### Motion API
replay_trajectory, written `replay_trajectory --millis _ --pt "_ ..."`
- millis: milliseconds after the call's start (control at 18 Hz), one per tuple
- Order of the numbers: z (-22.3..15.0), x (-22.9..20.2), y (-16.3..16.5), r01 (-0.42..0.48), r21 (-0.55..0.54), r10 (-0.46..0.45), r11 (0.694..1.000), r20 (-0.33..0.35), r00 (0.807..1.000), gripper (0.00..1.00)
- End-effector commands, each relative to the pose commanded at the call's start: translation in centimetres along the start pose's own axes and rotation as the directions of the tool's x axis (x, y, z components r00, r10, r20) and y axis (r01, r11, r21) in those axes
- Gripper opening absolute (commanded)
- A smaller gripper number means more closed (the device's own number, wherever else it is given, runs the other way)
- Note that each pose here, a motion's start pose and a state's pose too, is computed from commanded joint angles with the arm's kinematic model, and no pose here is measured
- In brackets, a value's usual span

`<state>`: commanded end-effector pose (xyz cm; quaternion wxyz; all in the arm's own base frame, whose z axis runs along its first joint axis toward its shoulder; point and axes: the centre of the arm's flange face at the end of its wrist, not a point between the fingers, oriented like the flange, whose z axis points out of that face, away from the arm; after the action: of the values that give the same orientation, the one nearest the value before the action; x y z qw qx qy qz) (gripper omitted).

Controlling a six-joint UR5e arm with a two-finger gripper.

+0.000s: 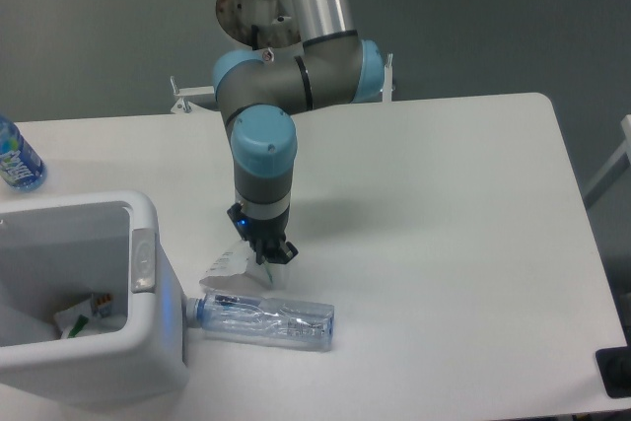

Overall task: Place the trash in the trash can
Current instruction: 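Lift the paper and carry it over the white bin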

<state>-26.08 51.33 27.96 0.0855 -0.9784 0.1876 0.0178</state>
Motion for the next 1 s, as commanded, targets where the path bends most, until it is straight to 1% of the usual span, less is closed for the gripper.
replay_trajectory --millis 167,278,389,500,611,667,722,833,1000 --pt "-3.7 -0.6 0.8 0.01 0.025 -0.011 1.0 0.032 0.999 0.0" --pt "-5.4 -0.9 0.8 0.001 0.052 -0.002 0.999 0.024 1.0 0.0" --pt "-7.8 -1.6 1.4 0.025 0.082 -0.027 0.996 0.015 1.0 0.0" --pt "-11.0 -2.5 1.8 0.049 0.151 -0.052 0.987 0.015 0.999 0.0" --pt "-13.8 -3.6 2.2 0.084 0.252 -0.092 0.964 0.018 0.996 0.0" --pt "-15.3 -3.8 2.2 0.107 0.309 -0.117 0.945 0.013 0.993 0.0" --pt "-16.6 -4.2 2.4 0.161 0.361 -0.172 0.919 -0.001 0.985 0.0" --pt "-19.8 -5.2 2.6 0.27 0.454 -0.281 0.849 -0.045 0.959 0.0" --pt "-24.4 -6.4 1.8 0.384 0.548 -0.386 0.743 -0.119 0.915 0.0"
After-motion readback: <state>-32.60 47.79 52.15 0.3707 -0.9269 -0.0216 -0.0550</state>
